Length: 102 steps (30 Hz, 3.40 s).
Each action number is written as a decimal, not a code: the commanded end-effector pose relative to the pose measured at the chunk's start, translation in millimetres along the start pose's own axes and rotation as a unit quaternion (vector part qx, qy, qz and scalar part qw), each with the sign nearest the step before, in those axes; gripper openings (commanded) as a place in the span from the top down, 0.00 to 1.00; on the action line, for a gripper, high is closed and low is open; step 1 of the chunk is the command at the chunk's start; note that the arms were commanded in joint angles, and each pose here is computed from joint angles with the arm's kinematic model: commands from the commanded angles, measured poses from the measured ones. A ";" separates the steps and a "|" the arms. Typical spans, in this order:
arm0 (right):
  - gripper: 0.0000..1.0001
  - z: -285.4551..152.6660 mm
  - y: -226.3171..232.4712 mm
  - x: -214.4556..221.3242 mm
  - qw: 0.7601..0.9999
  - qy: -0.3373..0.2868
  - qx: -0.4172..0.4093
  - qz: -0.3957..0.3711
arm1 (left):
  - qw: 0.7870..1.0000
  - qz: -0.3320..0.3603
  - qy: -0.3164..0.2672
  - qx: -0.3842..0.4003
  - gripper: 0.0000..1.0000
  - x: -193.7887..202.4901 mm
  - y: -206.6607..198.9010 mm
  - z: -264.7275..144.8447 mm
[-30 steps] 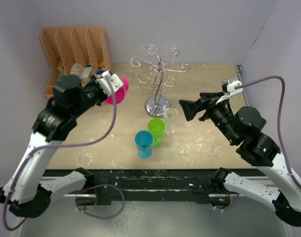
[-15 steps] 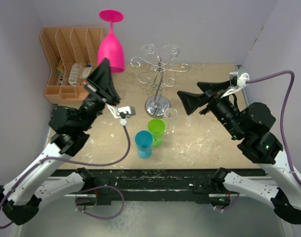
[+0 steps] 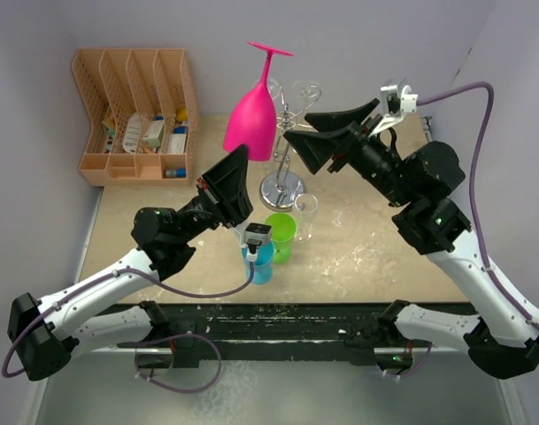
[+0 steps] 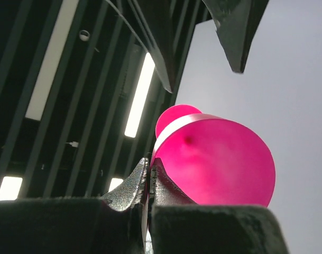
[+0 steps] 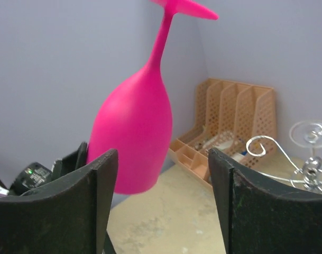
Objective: Place the wine glass upside down on the wine glass rack
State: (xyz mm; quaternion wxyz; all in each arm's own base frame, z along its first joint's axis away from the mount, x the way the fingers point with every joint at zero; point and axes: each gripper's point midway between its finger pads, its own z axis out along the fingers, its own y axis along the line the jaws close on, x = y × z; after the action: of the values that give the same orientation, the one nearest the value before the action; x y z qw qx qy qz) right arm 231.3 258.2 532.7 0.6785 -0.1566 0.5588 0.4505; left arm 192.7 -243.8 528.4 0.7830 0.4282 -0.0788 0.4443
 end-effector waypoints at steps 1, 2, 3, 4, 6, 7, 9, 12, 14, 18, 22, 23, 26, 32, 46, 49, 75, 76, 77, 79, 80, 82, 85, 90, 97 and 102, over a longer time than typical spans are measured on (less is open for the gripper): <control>0.34 0.4 34.0 -51.5 0.991 -0.076 -0.101 0.036 | 0.997 0.037 -0.017 -0.073 1.00 -10.0 35.4 -3.4; 0.37 0.8 37.2 -51.2 0.989 -0.079 -0.118 0.045 | 0.997 0.034 -0.023 -0.072 1.00 -14.5 33.2 -4.0; 0.39 1.2 39.5 -52.2 0.986 -0.085 -0.132 0.051 | 0.997 0.032 -0.027 -0.069 1.00 -17.9 30.1 -4.4; 0.41 0.8 42.4 -53.1 0.984 -0.089 -0.144 0.060 | 0.997 0.029 -0.030 -0.068 1.00 -21.0 27.8 -4.4; 0.42 -1.9 48.7 -59.4 0.978 -0.108 -0.168 0.061 | 0.997 0.023 -0.034 -0.064 1.00 -25.2 24.1 -3.9; 0.42 -2.4 50.6 -59.6 0.976 -0.110 -0.175 0.063 | 0.997 0.021 -0.035 -0.064 1.00 -26.6 23.2 -3.7; 0.43 -0.1 52.3 -61.2 0.974 -0.113 -0.183 0.066 | 0.997 0.017 -0.039 -0.061 1.00 -30.6 20.4 -2.7; 0.43 7.7 50.3 -60.2 0.975 -0.110 -0.183 0.068 | 0.997 0.013 -0.043 -0.057 1.00 -35.2 15.7 -1.5; 0.43 10.7 47.8 -58.9 0.975 -0.110 -0.180 0.070 | 0.997 0.013 -0.047 -0.057 1.00 -38.2 14.1 -1.2; 0.48 16.6 40.0 -51.9 0.977 -0.106 -0.170 0.076 | 0.997 0.012 -0.046 -0.056 1.00 -37.7 14.4 0.7; 0.56 19.6 34.8 -46.8 0.978 -0.104 -0.163 0.082 | 0.997 0.014 -0.042 -0.057 1.00 -35.1 16.0 2.2; 0.56 18.5 34.1 -46.9 0.978 -0.105 -0.160 0.081 | 0.997 0.015 -0.041 -0.057 1.00 -34.9 16.1 2.6; 0.64 12.0 29.7 -49.6 0.981 -0.112 -0.143 0.074 | 0.998 0.016 -0.034 -0.054 1.00 -31.2 17.6 2.6; 0.72 -0.9 22.9 -51.3 0.986 -0.111 -0.111 0.061 | 0.998 0.020 -0.035 -0.052 1.00 -32.4 17.3 -0.5; 0.75 19.7 9.8 -40.7 0.988 -0.102 -0.096 0.070 | 0.997 0.025 -0.047 -0.054 1.00 -39.4 16.4 -6.3; 0.75 22.4 11.4 -40.7 0.987 -0.102 -0.103 0.072 | 0.997 0.023 -0.048 -0.053 1.00 -40.1 15.9 -7.0; 1.00 28.0 19.7 -37.0 0.979 -0.111 -0.143 0.090 | 0.997 0.025 -0.059 -0.046 1.00 -46.8 7.1 -0.4; 1.00 27.7 18.8 -37.8 0.980 -0.113 -0.139 0.091 | 0.997 0.025 -0.059 -0.045 1.00 -46.8 6.9 -0.5; 1.00 27.2 18.8 -38.7 0.980 -0.114 -0.138 0.092 | 0.997 0.025 -0.060 -0.045 1.00 -46.9 7.0 -0.3; 1.00 22.6 21.9 -45.6 0.979 -0.119 -0.138 0.091 | 0.997 0.024 -0.060 -0.045 0.86 -47.2 6.7 -0.2; 1.00 20.8 20.9 -51.2 0.980 -0.125 -0.130 0.084 | 0.997 0.024 -0.060 -0.045 0.73 -47.4 7.0 -0.4; 1.00 13.3 14.9 -69.4 0.984 -0.143 -0.093 0.054 | 0.997 0.023 -0.059 -0.044 0.40 -46.7 6.9 -0.6; 1.00 2.5 10.1 -93.9 0.985 -0.165 -0.054 0.014 | 0.997 0.020 -0.056 -0.043 0.16 -44.9 7.3 -0.1; 1.00 -16.5 -11.9 -115.5 0.982 -0.181 0.036 -0.041 | 0.999 0.009 -0.039 -0.030 0.03 -38.5 4.1 -2.9; 1.00 -63.5 -56.1 -91.1 0.972 -0.120 0.170 -0.109 | 0.993 -0.066 0.069 0.062 0.01 7.1 -19.7 -15.5; 1.00 -102.0 -93.9 -45.7 0.956 -0.060 0.258 -0.126 | 0.959 -0.157 0.177 0.157 0.00 52.5 -49.4 -30.3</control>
State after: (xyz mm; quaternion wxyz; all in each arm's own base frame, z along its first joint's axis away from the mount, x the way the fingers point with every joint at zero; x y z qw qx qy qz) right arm 227.6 139.2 568.4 0.7948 -0.0395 0.5218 0.3072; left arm 219.5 -241.9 494.6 0.7727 0.4821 0.0422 0.4108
